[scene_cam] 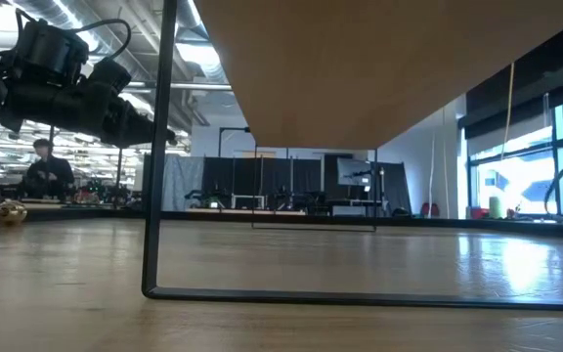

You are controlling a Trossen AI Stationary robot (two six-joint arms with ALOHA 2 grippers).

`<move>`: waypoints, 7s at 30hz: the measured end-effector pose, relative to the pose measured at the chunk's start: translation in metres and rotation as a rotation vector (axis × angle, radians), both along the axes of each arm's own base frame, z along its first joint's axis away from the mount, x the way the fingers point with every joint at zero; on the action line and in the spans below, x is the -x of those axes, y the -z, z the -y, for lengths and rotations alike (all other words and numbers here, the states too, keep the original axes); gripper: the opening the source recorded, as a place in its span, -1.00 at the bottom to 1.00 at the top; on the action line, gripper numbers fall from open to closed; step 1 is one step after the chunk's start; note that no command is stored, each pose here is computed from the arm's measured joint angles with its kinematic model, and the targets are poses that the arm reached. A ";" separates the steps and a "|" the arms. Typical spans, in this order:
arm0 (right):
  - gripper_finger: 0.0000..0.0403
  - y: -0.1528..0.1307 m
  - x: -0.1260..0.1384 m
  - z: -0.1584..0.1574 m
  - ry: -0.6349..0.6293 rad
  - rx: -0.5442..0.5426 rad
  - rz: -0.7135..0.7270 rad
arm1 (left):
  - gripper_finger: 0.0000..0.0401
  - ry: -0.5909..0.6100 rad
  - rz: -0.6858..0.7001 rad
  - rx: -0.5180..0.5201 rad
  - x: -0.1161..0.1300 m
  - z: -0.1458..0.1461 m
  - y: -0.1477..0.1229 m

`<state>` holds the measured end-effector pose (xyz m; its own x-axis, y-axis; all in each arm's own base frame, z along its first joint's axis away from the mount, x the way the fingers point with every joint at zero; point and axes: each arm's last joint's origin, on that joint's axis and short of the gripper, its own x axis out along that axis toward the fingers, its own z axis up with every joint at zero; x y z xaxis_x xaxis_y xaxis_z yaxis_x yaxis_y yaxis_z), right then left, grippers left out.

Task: Pick & Place candle stick holders
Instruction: Put the black candleholder on the shelf

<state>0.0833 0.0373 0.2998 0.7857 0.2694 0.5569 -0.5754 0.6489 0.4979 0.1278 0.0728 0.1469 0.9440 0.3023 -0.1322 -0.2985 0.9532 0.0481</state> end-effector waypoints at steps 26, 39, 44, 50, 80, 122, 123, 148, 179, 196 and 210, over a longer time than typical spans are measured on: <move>-0.83 0.031 -0.026 -0.044 -0.521 -0.668 -1.896 | -0.97 0.000 0.000 0.000 0.000 0.000 0.000; 0.08 0.047 -0.040 -0.075 -0.738 -0.623 -2.246 | -0.97 0.000 0.000 -0.001 0.000 0.000 0.000; 0.24 0.055 -0.047 -0.080 -0.699 -0.632 -2.289 | -0.97 0.000 0.000 -0.001 0.000 0.000 0.000; 0.26 0.067 -0.059 -0.089 -0.681 -0.604 -2.309 | -0.97 0.000 0.001 0.000 0.000 0.000 0.000; 0.26 0.085 -0.084 -0.106 -0.706 -0.564 -2.259 | -0.97 0.135 0.814 0.866 -0.011 -0.001 -0.085; -0.20 0.103 -0.096 -0.144 -0.822 -0.549 -2.256 | -0.97 0.299 0.786 0.775 -0.031 0.036 -0.114; -0.25 0.103 -0.096 -0.144 -0.825 -0.544 -2.252 | -0.97 0.296 0.782 0.776 -0.032 0.036 -0.113; -0.83 0.076 -0.105 -0.150 -0.791 -0.490 -2.199 | -0.97 0.208 0.713 0.798 -0.036 0.034 -0.104; -0.83 -0.157 -0.146 -0.031 0.128 -0.026 -1.267 | -0.97 0.358 0.851 0.836 -0.065 0.050 -0.141; -0.83 -0.147 -0.180 0.006 0.545 -0.166 -1.213 | -0.97 0.290 0.266 0.230 -0.126 0.086 -0.291; -0.83 -0.140 -0.198 0.020 0.355 -0.193 -1.258 | -0.59 0.181 -0.300 -0.314 -0.181 0.088 -0.304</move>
<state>0.2810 0.0169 0.4397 0.8022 -0.0580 -0.5943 0.5304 0.5262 0.6647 0.3085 -0.0153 0.4509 0.9193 0.2050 -0.3359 -0.0572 0.9142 0.4013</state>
